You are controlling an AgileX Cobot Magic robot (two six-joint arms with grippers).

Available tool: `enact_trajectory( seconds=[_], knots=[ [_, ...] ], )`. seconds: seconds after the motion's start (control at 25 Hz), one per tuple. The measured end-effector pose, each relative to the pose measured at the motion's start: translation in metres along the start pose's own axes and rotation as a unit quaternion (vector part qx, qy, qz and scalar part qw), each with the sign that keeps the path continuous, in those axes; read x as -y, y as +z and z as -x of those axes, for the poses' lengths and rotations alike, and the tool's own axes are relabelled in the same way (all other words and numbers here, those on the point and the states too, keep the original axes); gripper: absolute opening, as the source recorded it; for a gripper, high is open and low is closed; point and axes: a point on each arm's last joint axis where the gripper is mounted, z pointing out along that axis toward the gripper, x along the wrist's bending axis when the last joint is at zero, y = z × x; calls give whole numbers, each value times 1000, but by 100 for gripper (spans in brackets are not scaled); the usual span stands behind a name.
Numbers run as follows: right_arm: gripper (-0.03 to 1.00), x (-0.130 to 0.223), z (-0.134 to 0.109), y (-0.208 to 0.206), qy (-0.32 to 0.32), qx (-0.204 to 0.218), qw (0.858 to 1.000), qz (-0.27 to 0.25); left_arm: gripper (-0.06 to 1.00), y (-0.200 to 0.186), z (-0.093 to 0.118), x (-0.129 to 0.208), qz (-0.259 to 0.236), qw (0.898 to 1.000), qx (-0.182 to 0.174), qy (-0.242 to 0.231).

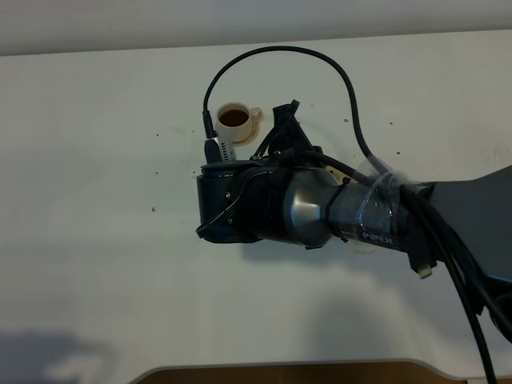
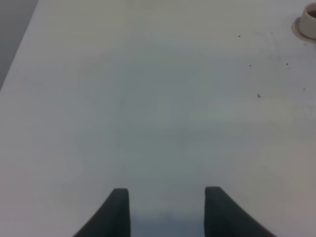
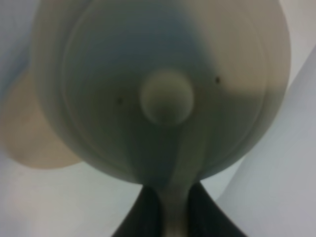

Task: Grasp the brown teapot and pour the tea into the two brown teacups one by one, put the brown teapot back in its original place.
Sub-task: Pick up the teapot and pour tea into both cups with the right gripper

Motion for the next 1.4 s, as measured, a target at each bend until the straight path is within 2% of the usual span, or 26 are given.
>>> enact_trajectory(
  seconds=[1.4],
  knots=[
    [12, -5, -1, -4, -23, 27, 999, -2, 37, 0, 0, 0, 0, 1000, 0, 0]
  ],
)
